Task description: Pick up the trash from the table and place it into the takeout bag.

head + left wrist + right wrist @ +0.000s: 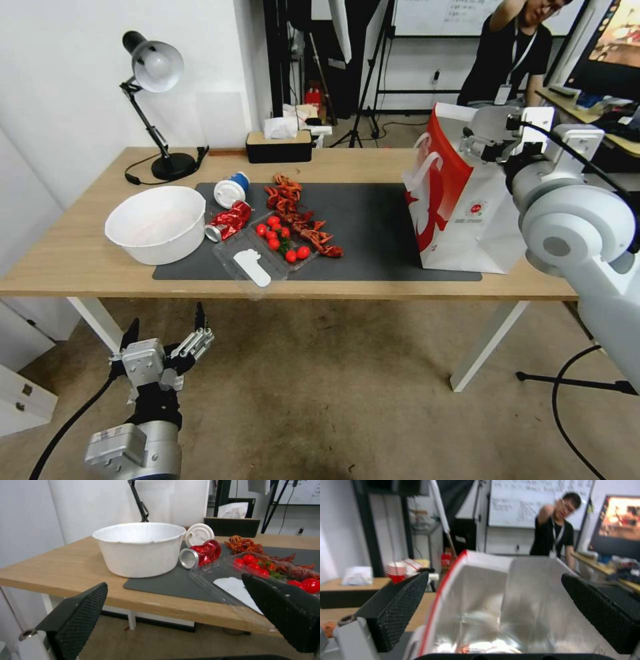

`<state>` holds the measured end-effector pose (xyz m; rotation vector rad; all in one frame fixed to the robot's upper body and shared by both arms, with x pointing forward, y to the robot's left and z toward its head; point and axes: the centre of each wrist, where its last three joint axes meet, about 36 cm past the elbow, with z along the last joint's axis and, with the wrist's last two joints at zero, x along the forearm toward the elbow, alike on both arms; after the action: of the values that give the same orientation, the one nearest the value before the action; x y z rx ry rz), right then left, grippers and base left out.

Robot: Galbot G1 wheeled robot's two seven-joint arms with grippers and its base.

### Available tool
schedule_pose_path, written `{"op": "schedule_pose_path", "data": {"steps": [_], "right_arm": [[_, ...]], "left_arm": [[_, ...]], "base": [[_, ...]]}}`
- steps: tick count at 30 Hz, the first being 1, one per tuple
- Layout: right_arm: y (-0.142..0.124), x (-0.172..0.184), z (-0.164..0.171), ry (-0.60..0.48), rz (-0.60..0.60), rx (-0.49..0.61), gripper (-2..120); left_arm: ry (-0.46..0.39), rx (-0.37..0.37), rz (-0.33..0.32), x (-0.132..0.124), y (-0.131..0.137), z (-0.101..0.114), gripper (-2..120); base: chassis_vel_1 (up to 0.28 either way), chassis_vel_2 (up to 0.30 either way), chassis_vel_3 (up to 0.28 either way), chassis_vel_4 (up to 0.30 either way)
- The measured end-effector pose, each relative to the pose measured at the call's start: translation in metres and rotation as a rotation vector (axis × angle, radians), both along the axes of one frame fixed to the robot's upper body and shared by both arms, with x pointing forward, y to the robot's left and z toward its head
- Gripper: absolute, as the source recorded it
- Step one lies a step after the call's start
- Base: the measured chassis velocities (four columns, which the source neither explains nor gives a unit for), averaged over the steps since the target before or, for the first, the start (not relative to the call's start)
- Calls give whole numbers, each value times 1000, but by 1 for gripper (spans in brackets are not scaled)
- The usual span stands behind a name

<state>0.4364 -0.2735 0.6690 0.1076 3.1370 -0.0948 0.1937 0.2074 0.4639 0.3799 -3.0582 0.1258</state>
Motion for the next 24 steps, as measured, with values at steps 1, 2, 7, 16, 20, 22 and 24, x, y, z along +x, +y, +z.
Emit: {"op": "schedule_pose_path", "data": {"steps": [1, 2, 7, 16, 20, 22, 24], "right_arm": [[0, -8, -1, -21, 24, -10, 100], [0, -8, -1, -21, 24, -10, 100], [3, -43, -28, -85, 164, -35, 100], [16, -76, -70, -156, 292, 12, 100], [11, -85, -90, -193, 319, -16, 100], [8, -91, -101, -196, 328, -27, 100], [6, -97, -114, -192, 325, -28, 100]], "left_arm": [[0, -1, 0, 0, 0, 0, 100], [0, -1, 0, 0, 0, 0, 100], [0, -3, 0, 0, 0, 0, 100], [-5, -8, 1, 0, -1, 0, 100], [-7, -9, 2, -1, -1, 0, 100], [-7, -10, 3, -2, -1, -1, 100], [-8, -12, 2, -2, -1, -1, 100]], "base": [[0, 0, 0, 0], [0, 0, 0, 0], [0, 0, 0, 0], [0, 0, 0, 0], [0, 0, 0, 0], [0, 0, 0, 0], [0, 0, 0, 0]]}}
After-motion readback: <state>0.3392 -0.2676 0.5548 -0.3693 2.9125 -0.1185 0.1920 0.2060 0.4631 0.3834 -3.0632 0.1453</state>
